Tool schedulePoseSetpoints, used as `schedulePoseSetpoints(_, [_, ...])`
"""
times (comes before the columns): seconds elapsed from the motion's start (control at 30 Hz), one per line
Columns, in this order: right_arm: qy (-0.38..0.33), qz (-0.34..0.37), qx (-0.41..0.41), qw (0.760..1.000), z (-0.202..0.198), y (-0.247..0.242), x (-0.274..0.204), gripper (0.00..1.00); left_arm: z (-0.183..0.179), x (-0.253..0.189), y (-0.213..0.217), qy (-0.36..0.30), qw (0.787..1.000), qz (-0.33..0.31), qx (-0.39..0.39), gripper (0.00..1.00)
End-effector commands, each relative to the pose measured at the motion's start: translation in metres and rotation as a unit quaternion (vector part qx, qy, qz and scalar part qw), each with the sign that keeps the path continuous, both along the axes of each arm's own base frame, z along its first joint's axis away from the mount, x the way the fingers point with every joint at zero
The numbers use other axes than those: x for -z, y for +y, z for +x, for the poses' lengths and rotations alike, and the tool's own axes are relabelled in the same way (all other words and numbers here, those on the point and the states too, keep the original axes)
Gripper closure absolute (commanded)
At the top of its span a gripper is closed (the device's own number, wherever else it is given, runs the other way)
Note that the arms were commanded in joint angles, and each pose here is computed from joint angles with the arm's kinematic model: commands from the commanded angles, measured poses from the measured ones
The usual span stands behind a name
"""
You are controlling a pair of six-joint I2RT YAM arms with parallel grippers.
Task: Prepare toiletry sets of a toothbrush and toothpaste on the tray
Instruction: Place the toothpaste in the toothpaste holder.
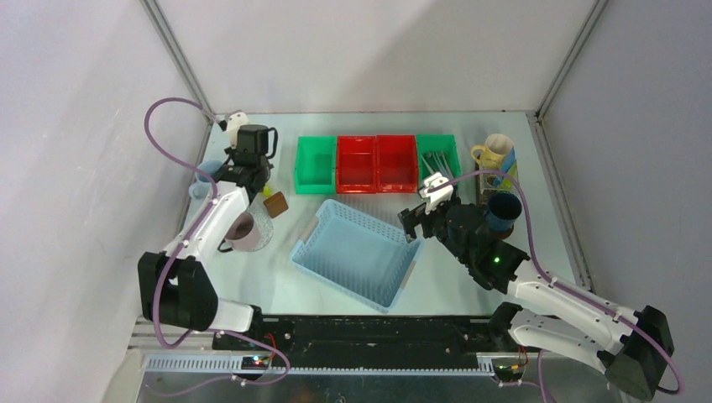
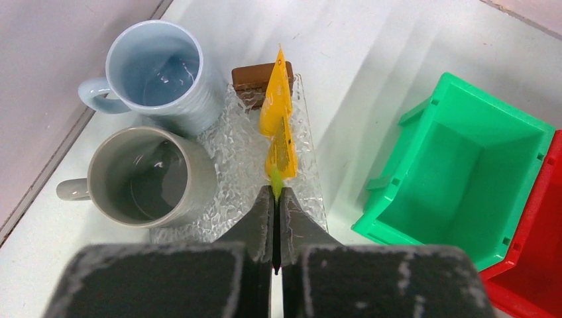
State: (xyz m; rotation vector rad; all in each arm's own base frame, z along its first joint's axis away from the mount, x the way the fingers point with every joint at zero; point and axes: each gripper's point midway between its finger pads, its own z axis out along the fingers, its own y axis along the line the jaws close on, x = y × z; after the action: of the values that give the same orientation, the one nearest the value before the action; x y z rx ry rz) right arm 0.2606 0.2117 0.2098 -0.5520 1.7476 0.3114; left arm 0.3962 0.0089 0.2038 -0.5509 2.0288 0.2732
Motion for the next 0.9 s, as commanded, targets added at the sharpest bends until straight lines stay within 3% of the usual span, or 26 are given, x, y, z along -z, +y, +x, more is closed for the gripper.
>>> schedulePoseSetpoints(0.0, [-0.002,0.014,0.013,1.0,0.001,-0.004,-0.004,0.0,0.005,0.001,-0.001,-0.012,1.0,0.003,-0.002,1.0])
schedulePoseSetpoints(0.87, [0.002,0.016,0.012,1.0,0.002,-0.003,-0.001,0.01,0.005,-0.004,-0.006,-0.05,0.999,-0.01,0.005,1.0])
